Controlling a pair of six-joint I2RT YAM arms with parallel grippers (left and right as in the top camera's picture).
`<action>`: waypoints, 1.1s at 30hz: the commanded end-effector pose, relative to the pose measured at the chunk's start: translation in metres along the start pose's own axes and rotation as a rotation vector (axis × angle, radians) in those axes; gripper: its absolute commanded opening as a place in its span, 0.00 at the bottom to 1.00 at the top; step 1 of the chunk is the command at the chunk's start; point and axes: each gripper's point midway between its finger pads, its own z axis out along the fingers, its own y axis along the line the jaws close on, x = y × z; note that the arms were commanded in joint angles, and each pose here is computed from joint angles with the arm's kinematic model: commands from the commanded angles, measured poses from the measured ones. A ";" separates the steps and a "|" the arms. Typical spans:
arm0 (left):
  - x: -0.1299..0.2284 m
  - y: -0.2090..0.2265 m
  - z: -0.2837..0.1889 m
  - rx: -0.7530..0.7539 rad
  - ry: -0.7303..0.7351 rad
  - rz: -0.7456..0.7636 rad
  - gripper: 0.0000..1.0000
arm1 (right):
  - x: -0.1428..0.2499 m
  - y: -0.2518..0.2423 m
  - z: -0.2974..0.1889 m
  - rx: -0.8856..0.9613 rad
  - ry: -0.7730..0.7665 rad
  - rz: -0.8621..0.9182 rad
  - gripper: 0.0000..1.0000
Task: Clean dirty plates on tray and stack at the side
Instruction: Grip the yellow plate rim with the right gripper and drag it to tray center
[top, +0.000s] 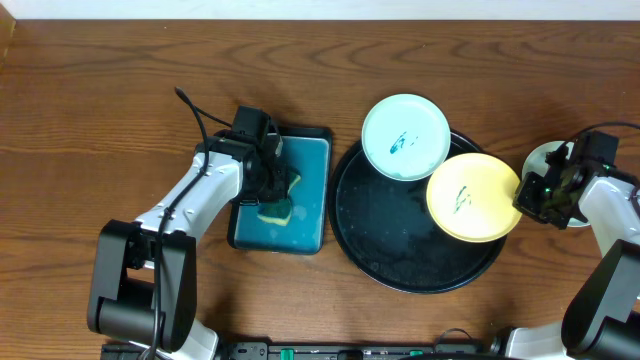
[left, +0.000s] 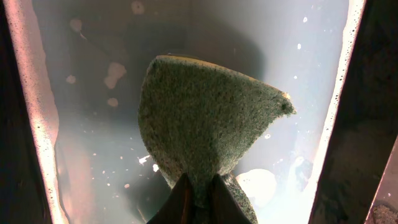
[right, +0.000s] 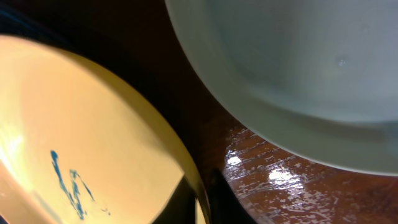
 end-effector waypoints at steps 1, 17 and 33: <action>0.003 0.004 0.001 -0.009 0.009 0.002 0.08 | 0.001 0.004 0.004 -0.018 0.008 -0.001 0.01; 0.003 0.004 0.001 -0.009 0.008 0.003 0.08 | 0.023 0.041 -0.034 -0.190 0.126 0.001 0.01; -0.012 -0.009 -0.039 0.022 -0.127 0.027 0.07 | 0.101 0.080 0.000 -0.180 0.309 -0.212 0.01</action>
